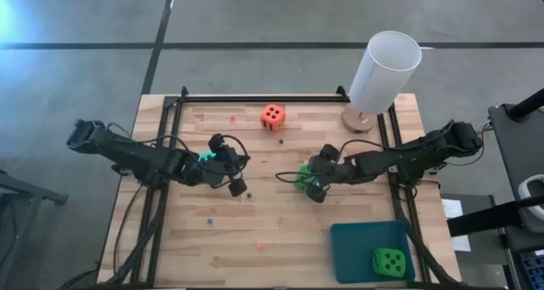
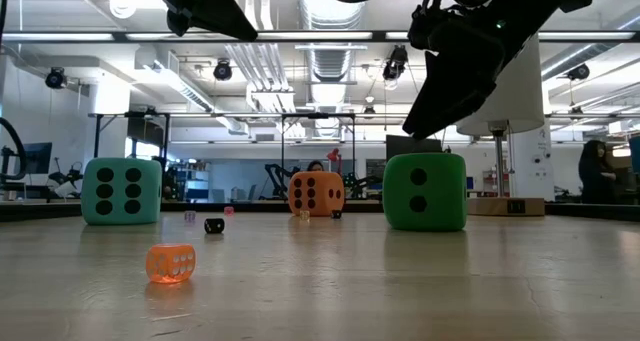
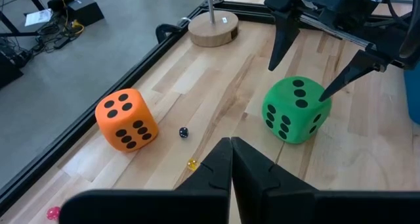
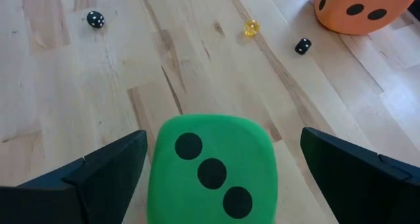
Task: Pick & Place Dice
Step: Put the large green die into the blue bin
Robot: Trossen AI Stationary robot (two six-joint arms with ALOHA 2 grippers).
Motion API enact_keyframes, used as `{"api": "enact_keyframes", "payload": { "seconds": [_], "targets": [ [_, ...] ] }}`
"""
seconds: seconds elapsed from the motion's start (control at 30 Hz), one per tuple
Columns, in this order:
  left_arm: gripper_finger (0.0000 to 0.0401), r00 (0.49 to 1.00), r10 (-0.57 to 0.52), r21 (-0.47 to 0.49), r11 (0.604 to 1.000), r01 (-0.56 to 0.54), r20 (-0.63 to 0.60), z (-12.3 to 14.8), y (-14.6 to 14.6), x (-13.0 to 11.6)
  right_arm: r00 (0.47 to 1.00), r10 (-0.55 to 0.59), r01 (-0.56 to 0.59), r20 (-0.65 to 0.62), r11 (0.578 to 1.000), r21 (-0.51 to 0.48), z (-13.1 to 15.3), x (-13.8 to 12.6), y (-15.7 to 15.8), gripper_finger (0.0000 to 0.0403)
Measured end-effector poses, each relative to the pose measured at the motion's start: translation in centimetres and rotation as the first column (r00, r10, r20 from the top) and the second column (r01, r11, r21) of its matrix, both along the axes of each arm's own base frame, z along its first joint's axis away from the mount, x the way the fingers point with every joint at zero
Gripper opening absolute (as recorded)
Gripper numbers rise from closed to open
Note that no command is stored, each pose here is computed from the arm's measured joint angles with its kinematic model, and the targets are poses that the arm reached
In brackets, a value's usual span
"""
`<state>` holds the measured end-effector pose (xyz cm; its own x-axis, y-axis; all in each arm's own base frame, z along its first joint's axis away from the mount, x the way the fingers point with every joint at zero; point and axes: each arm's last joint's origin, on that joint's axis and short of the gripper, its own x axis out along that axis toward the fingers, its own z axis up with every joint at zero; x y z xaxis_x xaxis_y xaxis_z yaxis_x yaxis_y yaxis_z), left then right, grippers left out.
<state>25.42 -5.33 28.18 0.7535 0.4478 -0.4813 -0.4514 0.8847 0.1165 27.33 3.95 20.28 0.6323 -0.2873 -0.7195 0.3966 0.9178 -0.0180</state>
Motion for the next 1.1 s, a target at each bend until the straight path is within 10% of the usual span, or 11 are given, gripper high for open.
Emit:
{"api": "enact_keyframes", "payload": {
  "seconds": [1.1],
  "targets": [
    [0.001,1.0,0.0,0.0,1.0,0.0,0.0,0.0,0.0,0.0,0.995,0.093,-0.093,-0.018,0.995,0.026,0.9,0.2,0.3,0.04]
  ]
}}
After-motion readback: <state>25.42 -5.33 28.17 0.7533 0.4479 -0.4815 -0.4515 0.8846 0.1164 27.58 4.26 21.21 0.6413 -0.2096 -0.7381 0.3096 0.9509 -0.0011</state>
